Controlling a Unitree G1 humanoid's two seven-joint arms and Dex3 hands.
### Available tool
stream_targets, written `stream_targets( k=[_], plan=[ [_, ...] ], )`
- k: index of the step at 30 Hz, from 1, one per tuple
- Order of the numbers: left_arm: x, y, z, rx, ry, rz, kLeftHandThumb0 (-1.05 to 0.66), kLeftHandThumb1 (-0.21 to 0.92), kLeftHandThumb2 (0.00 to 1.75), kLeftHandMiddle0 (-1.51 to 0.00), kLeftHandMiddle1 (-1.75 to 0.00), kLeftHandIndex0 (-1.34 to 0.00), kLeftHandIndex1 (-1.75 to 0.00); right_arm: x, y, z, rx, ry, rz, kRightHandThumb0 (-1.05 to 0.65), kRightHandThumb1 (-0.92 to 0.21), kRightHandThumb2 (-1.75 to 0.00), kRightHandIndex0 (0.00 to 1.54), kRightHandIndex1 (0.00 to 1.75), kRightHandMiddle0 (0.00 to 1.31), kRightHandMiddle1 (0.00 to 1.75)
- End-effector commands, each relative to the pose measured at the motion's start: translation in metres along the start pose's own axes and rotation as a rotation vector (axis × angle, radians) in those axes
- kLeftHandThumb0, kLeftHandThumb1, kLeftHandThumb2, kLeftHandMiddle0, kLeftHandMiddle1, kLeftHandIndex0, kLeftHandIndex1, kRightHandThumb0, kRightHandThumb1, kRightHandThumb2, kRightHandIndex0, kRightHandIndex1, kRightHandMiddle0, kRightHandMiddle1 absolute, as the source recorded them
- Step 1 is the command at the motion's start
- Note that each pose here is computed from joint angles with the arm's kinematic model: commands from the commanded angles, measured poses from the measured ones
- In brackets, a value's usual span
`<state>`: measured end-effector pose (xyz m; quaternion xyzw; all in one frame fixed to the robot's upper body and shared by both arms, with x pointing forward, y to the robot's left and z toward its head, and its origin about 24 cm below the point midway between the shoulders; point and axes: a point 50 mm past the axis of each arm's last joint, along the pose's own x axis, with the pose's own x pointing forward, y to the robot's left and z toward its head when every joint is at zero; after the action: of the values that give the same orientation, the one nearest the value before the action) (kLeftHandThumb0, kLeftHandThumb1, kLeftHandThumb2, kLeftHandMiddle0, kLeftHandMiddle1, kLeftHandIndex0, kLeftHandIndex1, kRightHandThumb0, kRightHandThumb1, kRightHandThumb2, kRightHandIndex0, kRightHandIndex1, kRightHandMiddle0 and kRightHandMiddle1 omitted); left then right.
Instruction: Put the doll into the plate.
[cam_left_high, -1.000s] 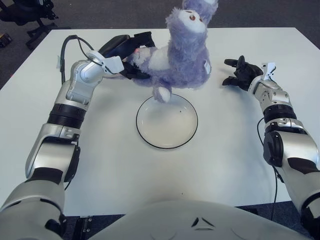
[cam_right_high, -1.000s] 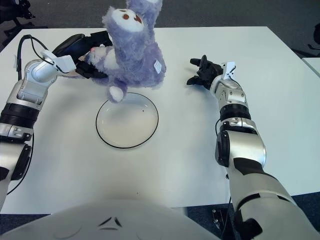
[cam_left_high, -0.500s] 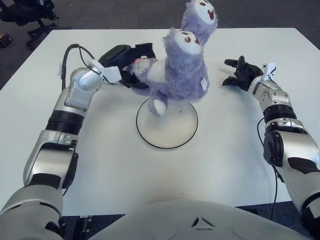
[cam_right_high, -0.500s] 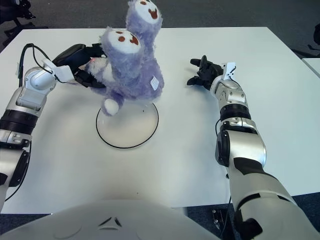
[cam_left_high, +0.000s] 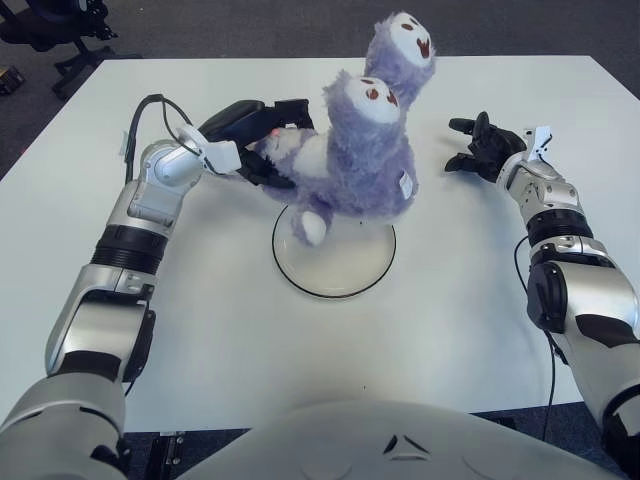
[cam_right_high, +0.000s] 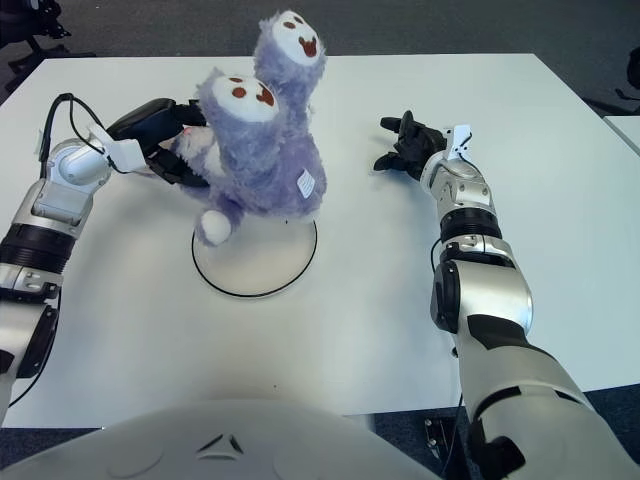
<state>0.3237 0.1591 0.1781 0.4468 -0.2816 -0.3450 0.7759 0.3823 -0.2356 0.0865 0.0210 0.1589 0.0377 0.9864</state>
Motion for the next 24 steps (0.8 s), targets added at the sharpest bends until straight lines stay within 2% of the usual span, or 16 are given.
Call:
stream_targets(
  k=[1, 5, 12, 24],
  plan=[
    [-0.0023, 0.0045, 0.0021, 0.005, -0.017, -0.021, -0.23, 0.69, 0.50, -1.00, -1.75, -0.86, -1.75, -0.0036, 0.0014, -0.0453, 0.029, 0.166, 0.000, -0.62, -0.92, -0.83, 1.06, 0.01, 0.35, 0.58],
    [-0.0017, 0.0040, 0.0019, -0.006, -0.026, -0.064, -0.25, 0.74, 0.42, -1.00, -1.75, -0.85, -1.75, -0.0036, 0.0012, -0.0454, 0.029, 0.166, -0.001, -0.62, -0.92, -0.83, 1.06, 0.01, 0.35, 0.58],
    [-0.0018, 0.0040, 0.0022, -0.010, -0.037, -0.091, -0.34, 0.88, 0.15, -0.99, -1.75, -0.83, -1.75, -0.0037, 0.0009, -0.0452, 0.027, 0.166, -0.002, -0.61, -0.92, -0.82, 1.06, 0.01, 0.35, 0.58],
    [-0.0020, 0.0030, 0.0018, 0.003, -0.018, -0.138, -0.50, 0.92, 0.10, -0.98, -1.75, -0.82, -1.75, -0.0041, -0.0001, -0.0456, 0.030, 0.166, -0.007, -0.60, -0.92, -0.82, 1.07, 0.01, 0.35, 0.58]
  ],
)
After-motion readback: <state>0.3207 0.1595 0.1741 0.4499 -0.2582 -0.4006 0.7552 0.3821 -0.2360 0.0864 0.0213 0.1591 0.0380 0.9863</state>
